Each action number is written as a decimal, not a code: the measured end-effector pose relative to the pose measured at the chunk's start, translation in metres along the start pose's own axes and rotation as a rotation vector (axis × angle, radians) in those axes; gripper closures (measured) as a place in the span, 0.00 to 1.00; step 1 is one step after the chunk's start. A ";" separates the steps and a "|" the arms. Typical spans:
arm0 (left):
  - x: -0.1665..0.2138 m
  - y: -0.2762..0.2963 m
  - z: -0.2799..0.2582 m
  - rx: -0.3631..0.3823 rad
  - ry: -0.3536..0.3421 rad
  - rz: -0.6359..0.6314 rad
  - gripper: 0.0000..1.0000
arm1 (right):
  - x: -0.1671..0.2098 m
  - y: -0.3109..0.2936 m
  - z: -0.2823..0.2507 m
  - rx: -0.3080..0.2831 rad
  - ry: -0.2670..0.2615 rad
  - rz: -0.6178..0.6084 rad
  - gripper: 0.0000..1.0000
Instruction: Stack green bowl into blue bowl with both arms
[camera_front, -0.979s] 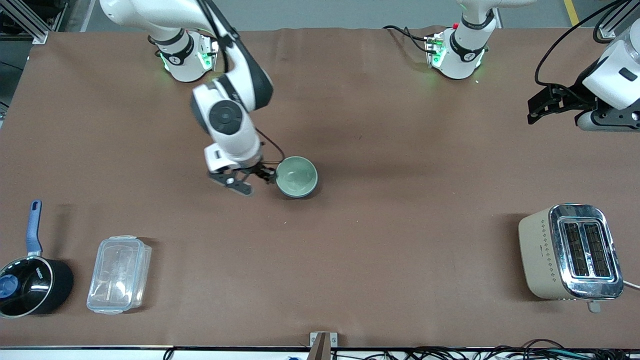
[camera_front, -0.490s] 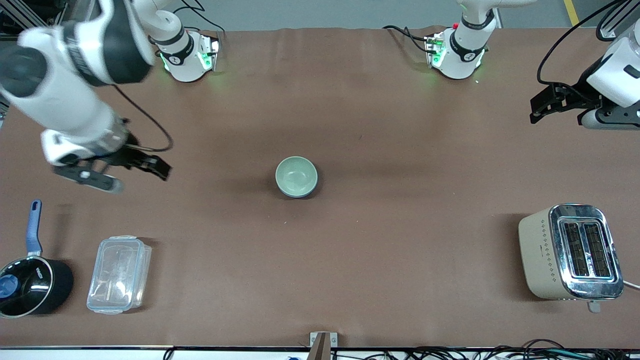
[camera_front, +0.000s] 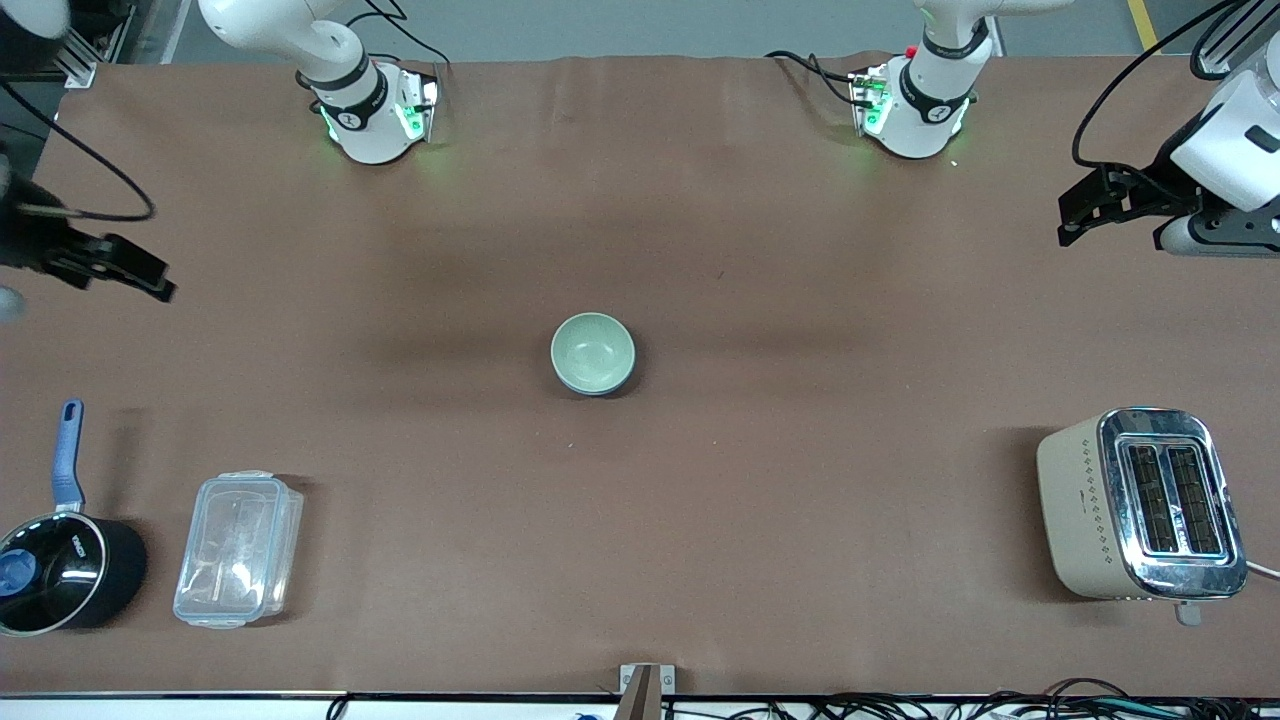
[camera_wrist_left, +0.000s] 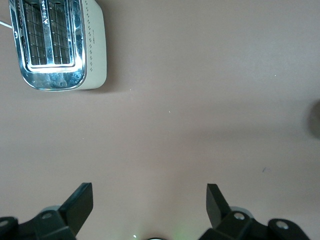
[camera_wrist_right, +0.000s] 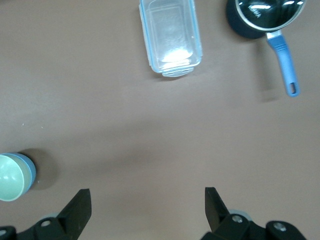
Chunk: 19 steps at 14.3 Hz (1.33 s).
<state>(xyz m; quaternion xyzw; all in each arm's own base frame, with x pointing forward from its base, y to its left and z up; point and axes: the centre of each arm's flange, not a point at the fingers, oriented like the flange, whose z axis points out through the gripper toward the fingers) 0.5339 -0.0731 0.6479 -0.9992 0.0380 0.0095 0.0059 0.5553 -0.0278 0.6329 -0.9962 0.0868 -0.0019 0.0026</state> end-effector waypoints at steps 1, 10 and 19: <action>0.000 0.000 0.000 0.000 0.000 0.001 0.00 | 0.000 0.017 -0.011 0.001 0.006 0.007 0.00; 0.001 0.002 0.001 0.000 -0.002 0.004 0.00 | 0.002 0.061 -0.039 0.011 0.046 0.039 0.00; 0.001 0.001 -0.003 -0.001 0.006 0.001 0.00 | 0.000 0.051 -0.034 0.011 0.014 0.022 0.00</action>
